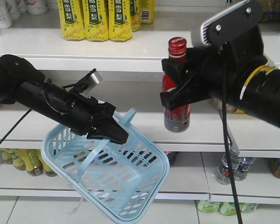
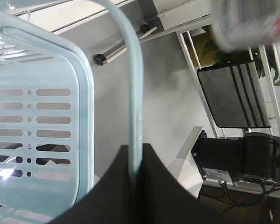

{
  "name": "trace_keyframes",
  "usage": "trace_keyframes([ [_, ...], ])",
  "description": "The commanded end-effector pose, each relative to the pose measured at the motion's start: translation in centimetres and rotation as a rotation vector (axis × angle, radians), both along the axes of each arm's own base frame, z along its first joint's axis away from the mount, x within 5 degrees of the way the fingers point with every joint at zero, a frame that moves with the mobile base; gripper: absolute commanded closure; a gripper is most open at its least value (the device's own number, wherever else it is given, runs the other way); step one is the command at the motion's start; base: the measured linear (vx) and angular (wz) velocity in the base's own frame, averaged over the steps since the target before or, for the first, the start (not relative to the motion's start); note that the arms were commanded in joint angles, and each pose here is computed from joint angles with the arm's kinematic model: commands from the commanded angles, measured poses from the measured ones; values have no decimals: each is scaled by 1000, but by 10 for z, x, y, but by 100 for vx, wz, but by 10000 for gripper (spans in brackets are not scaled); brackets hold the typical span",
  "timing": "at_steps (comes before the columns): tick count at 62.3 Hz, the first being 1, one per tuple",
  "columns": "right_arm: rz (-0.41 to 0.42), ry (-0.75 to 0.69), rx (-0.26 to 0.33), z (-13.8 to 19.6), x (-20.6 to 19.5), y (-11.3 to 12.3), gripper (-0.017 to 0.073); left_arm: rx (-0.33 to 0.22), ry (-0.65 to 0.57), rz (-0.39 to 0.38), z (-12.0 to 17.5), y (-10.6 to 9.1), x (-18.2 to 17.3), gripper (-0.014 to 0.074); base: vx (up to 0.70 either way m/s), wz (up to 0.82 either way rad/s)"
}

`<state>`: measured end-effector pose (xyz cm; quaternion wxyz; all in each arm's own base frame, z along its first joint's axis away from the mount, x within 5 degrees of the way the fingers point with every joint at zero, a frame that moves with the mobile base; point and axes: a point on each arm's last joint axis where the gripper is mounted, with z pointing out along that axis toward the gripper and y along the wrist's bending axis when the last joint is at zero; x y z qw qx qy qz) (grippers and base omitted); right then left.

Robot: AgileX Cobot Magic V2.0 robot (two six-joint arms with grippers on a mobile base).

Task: Place coke in basket with both arms
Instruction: 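Move the held bottle over the basket held by the left gripper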

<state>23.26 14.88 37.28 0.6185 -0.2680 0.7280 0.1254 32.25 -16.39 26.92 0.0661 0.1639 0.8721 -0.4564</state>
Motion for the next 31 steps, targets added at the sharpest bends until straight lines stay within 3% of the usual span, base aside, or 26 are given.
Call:
trace_keyframes([
  [1,74,-141,104,19,-13,6,564,-101,-54,13,33,-4,-5,599,0,0],
  [31,93,-56,322,-33,-22,7,564,-101,-54,13,33,-4,-5,599,0,0],
])
